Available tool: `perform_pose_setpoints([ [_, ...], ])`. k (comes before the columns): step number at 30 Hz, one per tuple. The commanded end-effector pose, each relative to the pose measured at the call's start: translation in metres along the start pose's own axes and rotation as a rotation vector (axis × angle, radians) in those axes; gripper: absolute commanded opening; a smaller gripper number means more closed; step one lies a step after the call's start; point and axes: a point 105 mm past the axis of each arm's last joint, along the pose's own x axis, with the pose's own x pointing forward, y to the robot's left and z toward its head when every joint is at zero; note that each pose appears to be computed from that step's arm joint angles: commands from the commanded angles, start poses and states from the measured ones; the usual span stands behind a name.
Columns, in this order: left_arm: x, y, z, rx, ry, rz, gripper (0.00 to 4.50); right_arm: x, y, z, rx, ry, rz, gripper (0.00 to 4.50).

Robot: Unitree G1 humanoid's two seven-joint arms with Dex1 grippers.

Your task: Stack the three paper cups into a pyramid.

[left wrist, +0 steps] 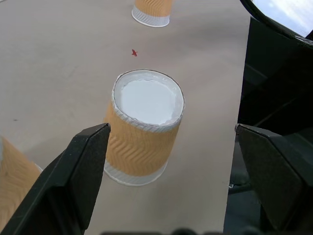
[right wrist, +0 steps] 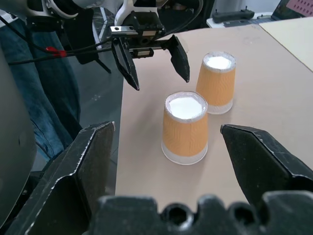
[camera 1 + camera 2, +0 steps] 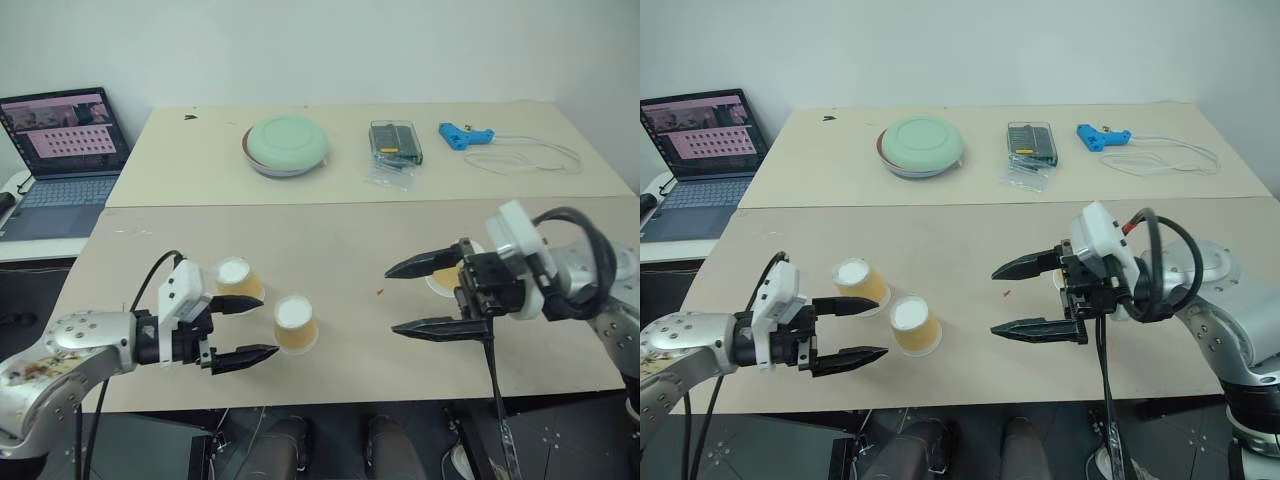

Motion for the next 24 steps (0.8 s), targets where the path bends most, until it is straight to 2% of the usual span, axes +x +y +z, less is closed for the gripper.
perform_pose_setpoints([
  [1, 0.013, 0.007, 0.001, 0.053, -0.020, 0.008, 4.36, 0.002, -0.003, -0.012, -0.022, 0.082, -0.047, 4.12],
  [3, 0.021, 0.009, -0.002, 0.068, -0.017, 0.006, 4.36, 0.002, -0.005, -0.023, -0.023, 0.142, -0.074, 4.12],
  [12, 0.036, 0.019, 0.003, 0.079, -0.052, -0.013, 4.36, 0.002, -0.020, -0.046, 0.003, 0.219, -0.213, 4.12],
  [22, 0.038, 0.023, 0.004, 0.079, -0.049, -0.030, 4.36, -0.005, -0.019, -0.045, 0.021, 0.187, -0.274, 4.12],
  [24, 0.039, 0.022, 0.005, 0.076, -0.051, -0.036, 3.83, -0.006, -0.020, -0.046, 0.019, 0.192, -0.283, 4.12],
])
